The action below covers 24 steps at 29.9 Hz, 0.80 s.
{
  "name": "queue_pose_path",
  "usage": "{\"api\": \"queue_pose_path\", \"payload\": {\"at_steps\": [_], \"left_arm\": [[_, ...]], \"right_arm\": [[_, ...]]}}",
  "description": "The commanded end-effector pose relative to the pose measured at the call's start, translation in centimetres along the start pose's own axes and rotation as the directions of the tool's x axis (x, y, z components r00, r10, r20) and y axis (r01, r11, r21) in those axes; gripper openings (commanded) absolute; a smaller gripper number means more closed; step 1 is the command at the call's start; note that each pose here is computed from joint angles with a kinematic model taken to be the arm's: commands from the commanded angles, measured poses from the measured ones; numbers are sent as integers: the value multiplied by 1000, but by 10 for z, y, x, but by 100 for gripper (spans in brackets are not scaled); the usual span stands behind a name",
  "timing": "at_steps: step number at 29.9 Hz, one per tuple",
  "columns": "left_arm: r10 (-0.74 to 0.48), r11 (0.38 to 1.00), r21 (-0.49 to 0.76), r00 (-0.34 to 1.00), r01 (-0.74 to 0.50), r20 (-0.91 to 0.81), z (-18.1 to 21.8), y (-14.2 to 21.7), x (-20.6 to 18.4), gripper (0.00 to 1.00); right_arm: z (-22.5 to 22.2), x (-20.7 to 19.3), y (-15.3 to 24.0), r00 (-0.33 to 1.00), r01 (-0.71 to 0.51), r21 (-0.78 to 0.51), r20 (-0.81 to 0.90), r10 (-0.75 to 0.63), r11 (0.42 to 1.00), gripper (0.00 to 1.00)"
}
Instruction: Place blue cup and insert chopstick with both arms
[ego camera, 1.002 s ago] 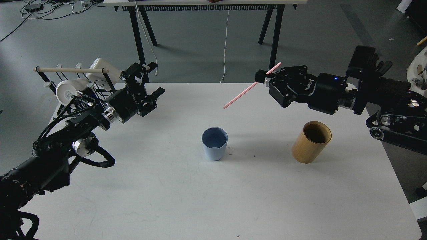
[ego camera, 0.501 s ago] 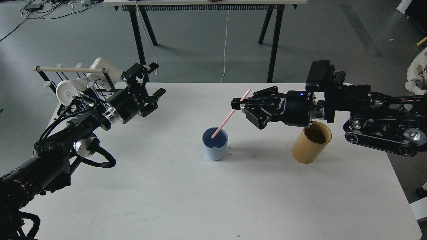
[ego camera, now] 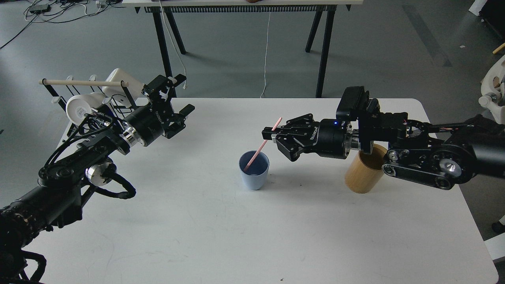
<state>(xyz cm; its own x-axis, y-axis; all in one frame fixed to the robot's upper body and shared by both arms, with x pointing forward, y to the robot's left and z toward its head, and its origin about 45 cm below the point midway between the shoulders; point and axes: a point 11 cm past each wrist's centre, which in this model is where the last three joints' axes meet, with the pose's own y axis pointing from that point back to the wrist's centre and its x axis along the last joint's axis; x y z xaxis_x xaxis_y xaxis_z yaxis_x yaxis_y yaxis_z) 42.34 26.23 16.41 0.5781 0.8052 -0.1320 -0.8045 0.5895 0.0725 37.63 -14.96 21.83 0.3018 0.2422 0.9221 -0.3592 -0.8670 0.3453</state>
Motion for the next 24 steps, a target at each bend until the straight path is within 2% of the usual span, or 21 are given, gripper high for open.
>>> {"api": "queue_pose_path", "payload": {"at_steps": [1,4,12,17,21,24], "left_arm": [[-1,1000,0,1000,1,-1,0,0,-1,99],[0,1000,0,1000,0,0,0,0,0,99],[0,1000,-1,1000,0,1,1,0,0,99],[0,1000,-1,1000,0,1,1,0,0,99],[0,1000,-8,1000,0,-4,2,-1,0,99],[22,998,-66,999,-25,-42,15,-5,3,99]], "right_arm": [[-1,-1,-3,1000,-10,-1,11,10,1000,66],[-1,2,-3,999,-28,0,19,28,1000,98],[3,23,3,992,-115,-26,52,116,993,99],[1,58,15,943,-263,-67,192,271,962,99],[12,96,43,806,-420,-179,378,456,890,99],[35,113,69,600,-503,-335,528,601,797,99]]}}
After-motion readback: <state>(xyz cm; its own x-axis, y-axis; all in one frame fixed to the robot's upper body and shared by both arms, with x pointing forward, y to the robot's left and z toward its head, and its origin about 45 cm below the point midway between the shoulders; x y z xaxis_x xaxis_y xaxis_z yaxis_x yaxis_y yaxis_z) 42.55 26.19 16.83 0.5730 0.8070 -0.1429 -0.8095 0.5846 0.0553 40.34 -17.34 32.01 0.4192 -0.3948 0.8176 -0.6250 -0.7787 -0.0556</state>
